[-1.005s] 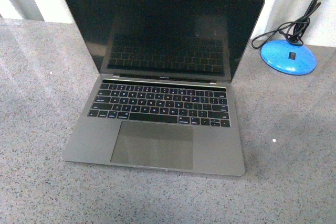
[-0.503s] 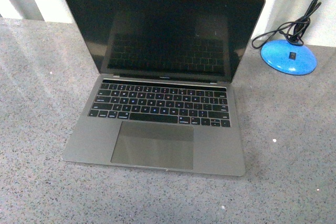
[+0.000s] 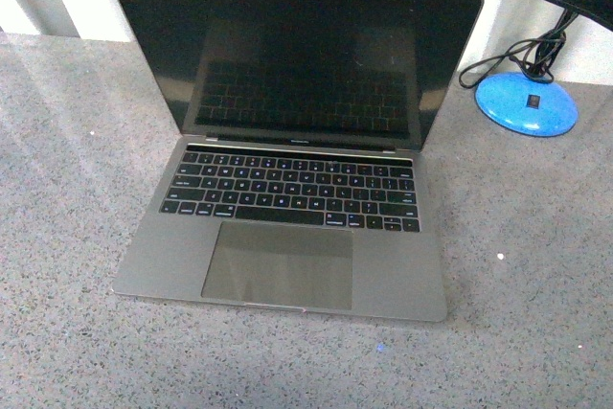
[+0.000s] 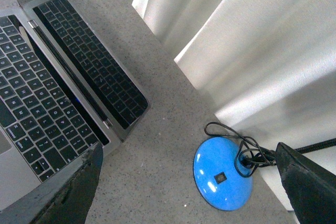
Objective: Close laptop
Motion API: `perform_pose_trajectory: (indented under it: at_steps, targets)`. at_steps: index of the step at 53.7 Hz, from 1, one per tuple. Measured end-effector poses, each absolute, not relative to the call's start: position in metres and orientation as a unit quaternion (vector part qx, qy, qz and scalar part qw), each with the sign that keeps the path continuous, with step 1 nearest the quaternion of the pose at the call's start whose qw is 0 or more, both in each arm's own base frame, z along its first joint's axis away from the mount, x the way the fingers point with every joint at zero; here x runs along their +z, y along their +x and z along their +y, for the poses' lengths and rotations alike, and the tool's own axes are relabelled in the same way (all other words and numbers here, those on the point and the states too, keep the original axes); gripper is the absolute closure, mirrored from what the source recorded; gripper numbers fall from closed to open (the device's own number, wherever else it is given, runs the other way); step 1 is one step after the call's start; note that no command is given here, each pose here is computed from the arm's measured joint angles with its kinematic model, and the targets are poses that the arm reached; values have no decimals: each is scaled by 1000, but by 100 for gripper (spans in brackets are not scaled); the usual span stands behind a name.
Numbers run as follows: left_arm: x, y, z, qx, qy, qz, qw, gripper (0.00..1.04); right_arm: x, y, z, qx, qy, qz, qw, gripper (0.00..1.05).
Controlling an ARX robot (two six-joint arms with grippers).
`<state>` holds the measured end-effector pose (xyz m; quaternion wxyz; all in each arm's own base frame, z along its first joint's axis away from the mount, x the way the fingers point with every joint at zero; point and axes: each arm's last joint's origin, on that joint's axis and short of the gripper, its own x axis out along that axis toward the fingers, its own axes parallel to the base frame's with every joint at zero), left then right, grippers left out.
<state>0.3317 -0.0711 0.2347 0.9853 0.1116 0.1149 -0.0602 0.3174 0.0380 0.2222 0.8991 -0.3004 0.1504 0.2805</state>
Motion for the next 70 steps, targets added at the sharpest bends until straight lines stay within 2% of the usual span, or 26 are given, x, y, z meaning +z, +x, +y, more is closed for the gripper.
perform_pose_trajectory:
  at_steps: [14, 16, 25, 29, 31, 35, 43, 70]
  targets:
    - [220, 358, -87, -90, 146, 134, 976, 7, 230, 337, 57, 297, -319, 125, 891, 10]
    - [222, 361, -88, -89, 149, 131, 976, 10, 231, 340, 59, 294, -322, 120, 892, 13]
    - [227, 371, -90, -94, 159, 126, 975, 37, 232, 350, 66, 290, -327, 115, 892, 40]
    - [226, 374, -91, -105, 170, 132, 971, 51, 232, 356, 69, 287, -329, 117, 892, 54]
    - [223, 376, -92, -119, 180, 139, 966, 62, 231, 359, 71, 289, -330, 120, 890, 65]
    - [220, 378, -93, -133, 195, 150, 960, 76, 228, 362, 74, 297, -336, 124, 885, 81]
    - [216, 383, -95, -154, 220, 161, 950, 101, 226, 366, 81, 313, -340, 132, 877, 103]
    - [202, 393, -102, -187, 249, 188, 932, 101, 212, 373, 104, 346, -350, 139, 859, 104]
